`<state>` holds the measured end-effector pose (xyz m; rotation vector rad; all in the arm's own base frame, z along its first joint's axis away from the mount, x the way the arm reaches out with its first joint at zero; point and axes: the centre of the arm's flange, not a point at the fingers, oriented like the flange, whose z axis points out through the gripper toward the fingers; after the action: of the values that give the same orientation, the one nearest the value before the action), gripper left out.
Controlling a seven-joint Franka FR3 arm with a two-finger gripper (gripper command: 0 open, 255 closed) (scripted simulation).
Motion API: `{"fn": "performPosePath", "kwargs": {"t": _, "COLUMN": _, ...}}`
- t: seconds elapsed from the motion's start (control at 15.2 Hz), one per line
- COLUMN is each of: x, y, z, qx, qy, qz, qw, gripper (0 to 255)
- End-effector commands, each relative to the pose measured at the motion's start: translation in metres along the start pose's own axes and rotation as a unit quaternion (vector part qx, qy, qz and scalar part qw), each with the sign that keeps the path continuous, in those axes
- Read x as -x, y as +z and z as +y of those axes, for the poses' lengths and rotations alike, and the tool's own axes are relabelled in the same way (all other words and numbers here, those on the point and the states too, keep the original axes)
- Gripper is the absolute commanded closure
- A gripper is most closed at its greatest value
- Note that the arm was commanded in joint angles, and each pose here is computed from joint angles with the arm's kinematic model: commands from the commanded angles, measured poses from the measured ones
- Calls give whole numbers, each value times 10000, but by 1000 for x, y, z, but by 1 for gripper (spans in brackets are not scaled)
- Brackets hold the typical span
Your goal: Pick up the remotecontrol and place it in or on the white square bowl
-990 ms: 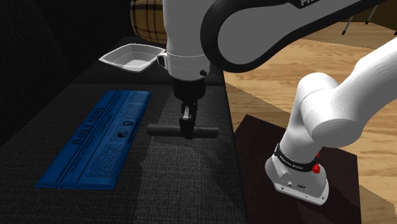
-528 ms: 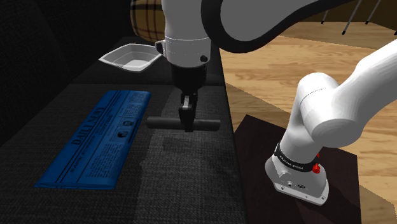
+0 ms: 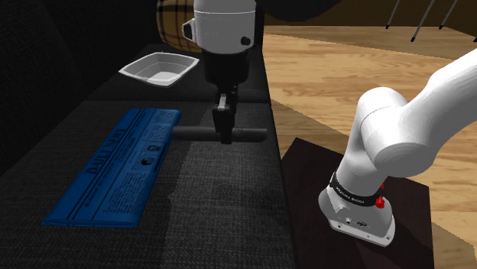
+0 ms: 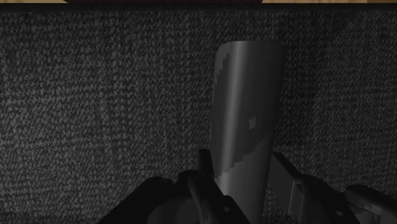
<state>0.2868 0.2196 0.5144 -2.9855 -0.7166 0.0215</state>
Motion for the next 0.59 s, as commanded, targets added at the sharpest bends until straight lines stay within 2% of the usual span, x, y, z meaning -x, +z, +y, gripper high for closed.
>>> {"fn": "performPosePath", "kwargs": {"t": 0.0, "x": 0, "y": -11, "z": 0, "qx": 0, "qy": 1, "qz": -1, "qw": 10000, "gripper": 255}}
{"fn": "performPosePath", "kwargs": {"t": 0.53, "x": 0, "y": -53, "z": -3, "qx": 0, "qy": 1, "qz": -1, "qw": 10000, "gripper": 255}}
